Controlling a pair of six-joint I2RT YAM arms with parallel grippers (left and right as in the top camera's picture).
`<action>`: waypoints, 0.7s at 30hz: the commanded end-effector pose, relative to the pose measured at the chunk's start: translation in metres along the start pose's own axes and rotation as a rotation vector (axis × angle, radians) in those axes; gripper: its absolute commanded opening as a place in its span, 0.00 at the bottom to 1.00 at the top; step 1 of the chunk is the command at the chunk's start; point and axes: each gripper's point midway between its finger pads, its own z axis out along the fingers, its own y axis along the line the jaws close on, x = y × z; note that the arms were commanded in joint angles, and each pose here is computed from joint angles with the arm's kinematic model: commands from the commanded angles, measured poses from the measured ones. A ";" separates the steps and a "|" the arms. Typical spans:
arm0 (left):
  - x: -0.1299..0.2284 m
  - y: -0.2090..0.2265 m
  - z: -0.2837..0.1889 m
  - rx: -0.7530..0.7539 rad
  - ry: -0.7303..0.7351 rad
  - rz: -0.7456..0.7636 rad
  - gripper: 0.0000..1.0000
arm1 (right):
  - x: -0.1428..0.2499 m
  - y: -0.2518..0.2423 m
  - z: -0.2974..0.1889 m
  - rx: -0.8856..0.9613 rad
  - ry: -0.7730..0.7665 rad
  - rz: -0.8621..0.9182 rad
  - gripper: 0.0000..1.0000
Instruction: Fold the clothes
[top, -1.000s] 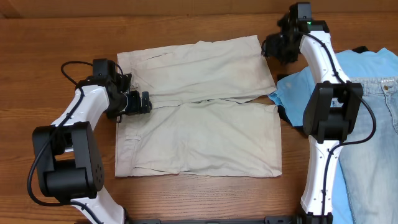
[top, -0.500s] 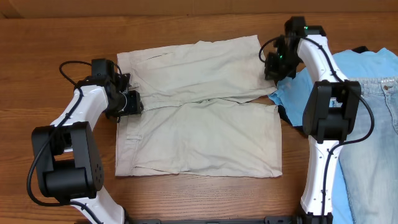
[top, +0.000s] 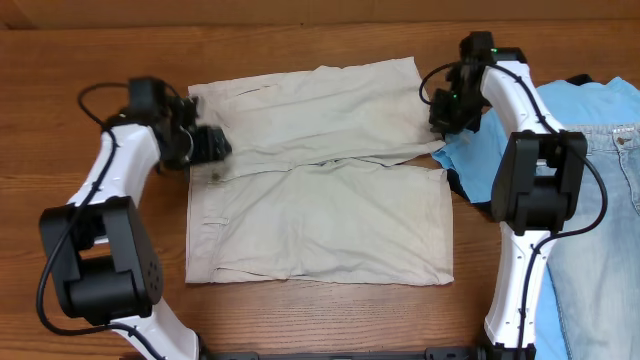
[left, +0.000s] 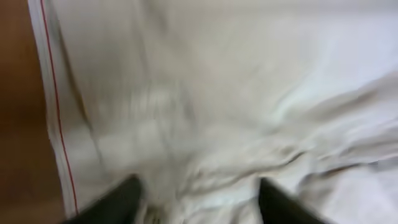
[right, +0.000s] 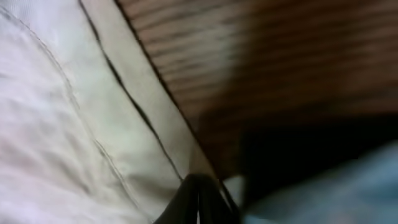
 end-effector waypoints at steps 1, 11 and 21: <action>-0.034 -0.025 -0.014 0.136 -0.105 0.052 0.33 | -0.022 0.026 -0.086 -0.072 -0.184 -0.058 0.09; -0.042 0.009 0.053 -0.004 -0.138 0.124 0.04 | 0.036 0.061 -0.166 -0.137 -0.166 -0.136 0.17; -0.013 0.117 0.083 -0.258 -0.066 -0.110 0.04 | 0.058 0.068 -0.155 -0.116 -0.088 -0.223 0.21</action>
